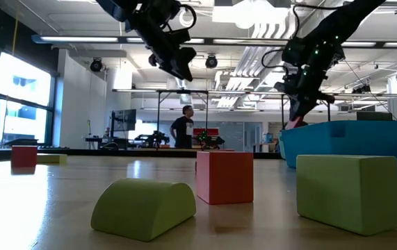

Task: Sort & place blocks by color
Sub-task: Put the red wooden block into the green bin, then put the orange wooden block into the blue bin

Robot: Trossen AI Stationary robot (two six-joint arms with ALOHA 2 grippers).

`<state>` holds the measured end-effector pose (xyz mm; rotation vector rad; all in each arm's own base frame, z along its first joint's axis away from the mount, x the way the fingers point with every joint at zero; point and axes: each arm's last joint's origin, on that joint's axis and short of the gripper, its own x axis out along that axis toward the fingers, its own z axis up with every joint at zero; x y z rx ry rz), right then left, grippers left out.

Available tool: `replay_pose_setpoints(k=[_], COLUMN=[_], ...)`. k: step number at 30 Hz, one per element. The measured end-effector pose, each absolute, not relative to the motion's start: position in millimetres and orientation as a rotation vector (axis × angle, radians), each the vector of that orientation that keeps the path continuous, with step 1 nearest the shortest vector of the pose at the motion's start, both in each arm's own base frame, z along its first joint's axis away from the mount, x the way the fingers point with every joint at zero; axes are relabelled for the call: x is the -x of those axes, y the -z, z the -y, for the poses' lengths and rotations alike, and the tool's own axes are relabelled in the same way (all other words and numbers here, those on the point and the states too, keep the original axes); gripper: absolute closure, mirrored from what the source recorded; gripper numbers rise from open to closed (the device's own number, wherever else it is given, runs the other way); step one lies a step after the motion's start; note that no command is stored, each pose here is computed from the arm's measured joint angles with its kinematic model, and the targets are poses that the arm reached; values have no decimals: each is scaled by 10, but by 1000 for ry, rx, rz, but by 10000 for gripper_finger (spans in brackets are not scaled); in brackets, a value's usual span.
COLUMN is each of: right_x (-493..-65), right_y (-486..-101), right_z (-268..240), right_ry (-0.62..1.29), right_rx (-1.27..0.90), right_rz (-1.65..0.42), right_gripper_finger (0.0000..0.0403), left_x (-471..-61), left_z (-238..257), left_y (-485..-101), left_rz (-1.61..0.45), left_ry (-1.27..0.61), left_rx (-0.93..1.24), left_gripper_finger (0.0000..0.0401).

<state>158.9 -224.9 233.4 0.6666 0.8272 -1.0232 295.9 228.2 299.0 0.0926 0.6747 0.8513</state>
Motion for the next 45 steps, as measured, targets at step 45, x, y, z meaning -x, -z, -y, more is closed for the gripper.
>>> replay_pose_setpoints(k=[45], right_x=[-1525], right_y=[-2332], right_z=[2183], right_ry=[888], right_rx=[-798], right_rz=[-847], right_gripper_finger=[249], left_x=[-2809], left_z=[-2392], left_y=[-2919], left_rz=[-739], left_ry=[-912], left_rx=[-1], left_gripper_finger=[199])
